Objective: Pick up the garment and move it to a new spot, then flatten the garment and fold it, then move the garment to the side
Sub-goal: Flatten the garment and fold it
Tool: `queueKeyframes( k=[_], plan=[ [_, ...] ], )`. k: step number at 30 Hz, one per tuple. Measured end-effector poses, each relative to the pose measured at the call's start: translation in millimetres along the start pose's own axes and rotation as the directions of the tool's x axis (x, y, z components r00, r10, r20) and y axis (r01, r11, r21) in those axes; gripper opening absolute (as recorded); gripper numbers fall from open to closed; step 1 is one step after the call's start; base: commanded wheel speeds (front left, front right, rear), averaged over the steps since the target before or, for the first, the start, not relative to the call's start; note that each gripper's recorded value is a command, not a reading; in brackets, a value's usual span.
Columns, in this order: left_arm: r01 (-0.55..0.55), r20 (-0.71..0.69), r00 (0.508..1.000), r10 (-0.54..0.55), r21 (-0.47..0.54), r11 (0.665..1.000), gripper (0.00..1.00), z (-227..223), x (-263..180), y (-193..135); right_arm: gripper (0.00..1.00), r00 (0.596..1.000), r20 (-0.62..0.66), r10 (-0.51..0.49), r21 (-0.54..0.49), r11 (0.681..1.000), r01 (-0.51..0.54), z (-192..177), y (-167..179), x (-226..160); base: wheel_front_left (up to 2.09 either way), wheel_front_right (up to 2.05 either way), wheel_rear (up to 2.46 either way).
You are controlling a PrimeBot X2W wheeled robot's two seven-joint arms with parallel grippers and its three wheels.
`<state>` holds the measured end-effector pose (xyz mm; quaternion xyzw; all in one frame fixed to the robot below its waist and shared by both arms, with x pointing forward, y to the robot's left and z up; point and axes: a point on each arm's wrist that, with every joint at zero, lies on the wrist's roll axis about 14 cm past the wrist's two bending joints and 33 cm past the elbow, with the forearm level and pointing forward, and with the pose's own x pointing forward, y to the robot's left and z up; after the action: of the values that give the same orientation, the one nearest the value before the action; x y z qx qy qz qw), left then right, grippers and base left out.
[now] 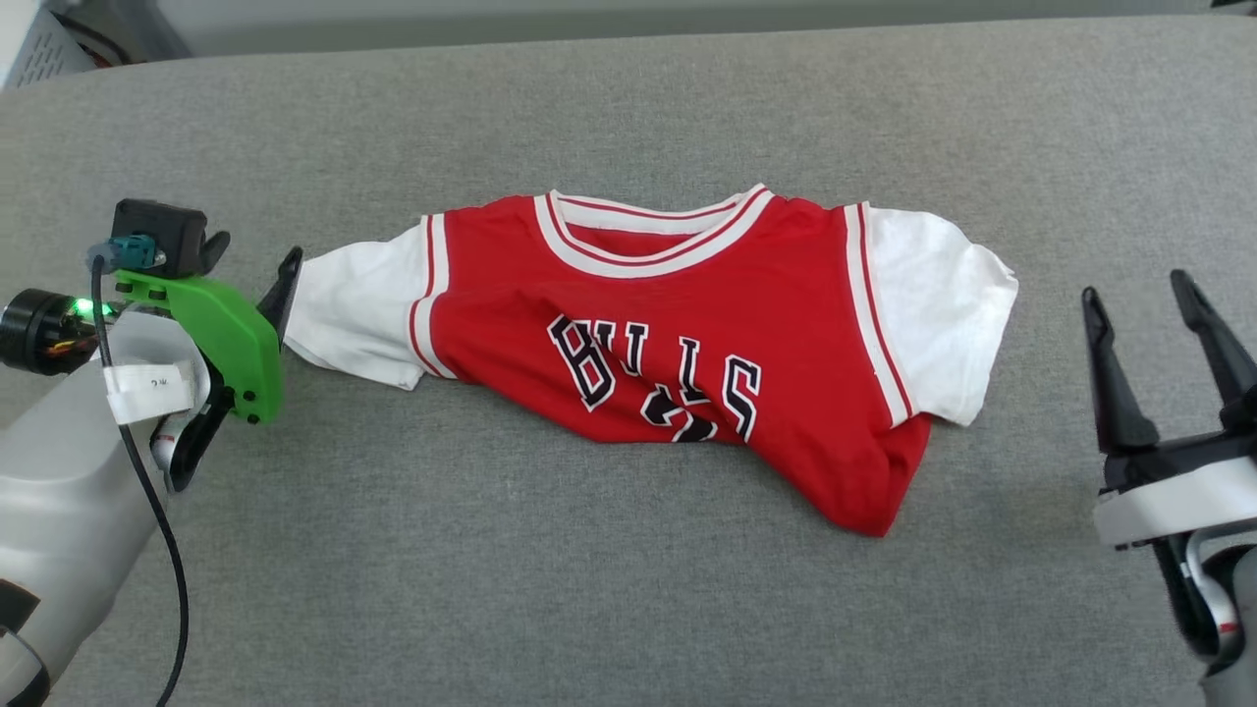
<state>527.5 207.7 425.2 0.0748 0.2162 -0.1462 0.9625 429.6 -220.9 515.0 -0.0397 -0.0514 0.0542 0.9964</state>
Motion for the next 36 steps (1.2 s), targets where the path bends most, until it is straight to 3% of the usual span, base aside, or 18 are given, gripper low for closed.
queueKeyframes(
  k=[5,8,15,18,21,24,26,36],
  plan=[
    [-0.058,0.162,0.985,0.056,0.006,0.998,1.0,41,-16,2,1.0,0.999,0.037,0.02,-0.04,0.999,-0.019,29,-14,16,0.0,0.0,0.0],
    [-0.092,0.296,0.951,0.09,-0.007,0.996,1.0,78,-32,-1,1.0,0.999,0.018,0.047,-0.072,0.996,-0.046,42,-21,29,0.0,0.0,0.0],
    [-0.185,0.434,0.883,0.178,-0.026,0.982,1.0,82,-81,-10,1.0,0.96,-0.241,0.145,-0.086,0.982,-0.17,29,-14,48,0.0,0.0,0.0],
    [-0.213,0.474,0.856,0.206,-0.04,0.976,1.0,82,-95,-15,1.0,0.901,-0.401,0.164,-0.068,0.976,-0.208,11,-17,49,0.0,0.0,0.0],
    [-0.23,0.509,0.83,0.227,-0.058,0.971,1.0,82,-105,-22,1.0,0.796,-0.581,0.169,-0.031,0.973,-0.229,-16,-23,43,0.0,0.0,0.0],
    [-0.243,0.522,0.815,0.25,-0.084,0.966,1.0,78,-110,-27,1.0,0.692,-0.697,0.189,0.023,0.97,-0.242,-38,-22,38,0.0,0.0,0.0],
    [-0.257,0.525,0.807,0.271,-0.101,0.961,1.0,75,-112,-28,1.0,0.643,-0.74,0.197,0.04,0.967,-0.251,-48,-19,38,0.0,0.0,0.0],
    [-0.27,0.476,0.824,0.308,-0.147,0.951,1.0,45,-104,-30,1.0,0.518,-0.824,0.231,0.09,0.955,-0.283,-98,3,66,0.0,0.0,0.0]
  ],
)
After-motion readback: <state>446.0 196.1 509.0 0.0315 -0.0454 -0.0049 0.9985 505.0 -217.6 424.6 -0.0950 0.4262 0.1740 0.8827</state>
